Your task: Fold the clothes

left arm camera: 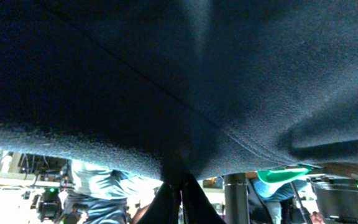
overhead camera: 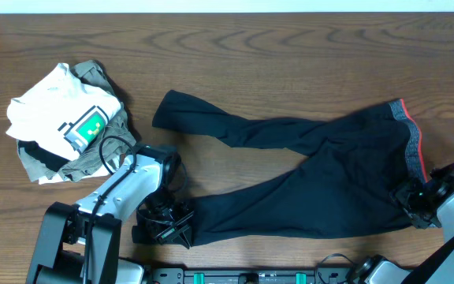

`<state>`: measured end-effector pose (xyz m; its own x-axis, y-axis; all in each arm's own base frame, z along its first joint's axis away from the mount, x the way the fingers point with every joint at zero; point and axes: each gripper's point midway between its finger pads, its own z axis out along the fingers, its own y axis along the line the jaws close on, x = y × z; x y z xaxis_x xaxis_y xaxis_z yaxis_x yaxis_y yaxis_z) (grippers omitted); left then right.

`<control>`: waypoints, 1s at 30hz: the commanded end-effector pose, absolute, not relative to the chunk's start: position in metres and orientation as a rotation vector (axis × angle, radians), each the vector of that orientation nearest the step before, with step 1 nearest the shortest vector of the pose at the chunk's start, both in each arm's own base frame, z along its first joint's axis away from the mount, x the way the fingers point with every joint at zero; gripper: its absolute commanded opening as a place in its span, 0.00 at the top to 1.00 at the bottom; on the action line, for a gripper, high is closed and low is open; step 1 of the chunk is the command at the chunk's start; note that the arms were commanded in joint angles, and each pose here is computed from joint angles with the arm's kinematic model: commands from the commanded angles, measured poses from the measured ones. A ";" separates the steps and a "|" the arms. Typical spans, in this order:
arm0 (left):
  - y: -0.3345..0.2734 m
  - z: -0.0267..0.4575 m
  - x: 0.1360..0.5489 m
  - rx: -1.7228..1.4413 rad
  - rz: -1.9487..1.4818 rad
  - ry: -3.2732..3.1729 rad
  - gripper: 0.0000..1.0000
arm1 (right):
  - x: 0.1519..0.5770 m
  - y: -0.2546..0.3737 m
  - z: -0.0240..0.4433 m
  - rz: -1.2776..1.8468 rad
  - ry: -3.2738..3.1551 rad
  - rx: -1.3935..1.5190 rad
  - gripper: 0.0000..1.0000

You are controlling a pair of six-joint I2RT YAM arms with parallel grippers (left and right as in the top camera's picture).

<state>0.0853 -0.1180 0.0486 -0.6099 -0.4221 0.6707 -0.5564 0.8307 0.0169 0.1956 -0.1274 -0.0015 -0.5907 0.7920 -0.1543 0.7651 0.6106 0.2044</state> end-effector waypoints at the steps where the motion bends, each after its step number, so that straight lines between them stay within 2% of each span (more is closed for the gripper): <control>1: -0.118 0.051 0.083 0.716 0.262 -2.304 0.94 | 0.180 -0.124 -0.014 0.128 2.660 1.314 0.42; 15: -0.106 0.068 0.090 0.795 0.272 -2.484 0.94 | 0.180 -0.124 -0.014 0.127 2.659 1.314 0.41; 30: -0.100 0.062 0.115 0.842 0.289 -2.625 0.93 | 0.180 -0.124 -0.014 0.127 2.660 1.314 0.41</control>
<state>0.1088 -0.1040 0.0655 -0.7512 -0.4966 0.4349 -0.5832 0.8078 -0.0850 0.1958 -0.1272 -0.0014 -0.5908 0.7919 -0.1543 0.7646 0.6106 0.2063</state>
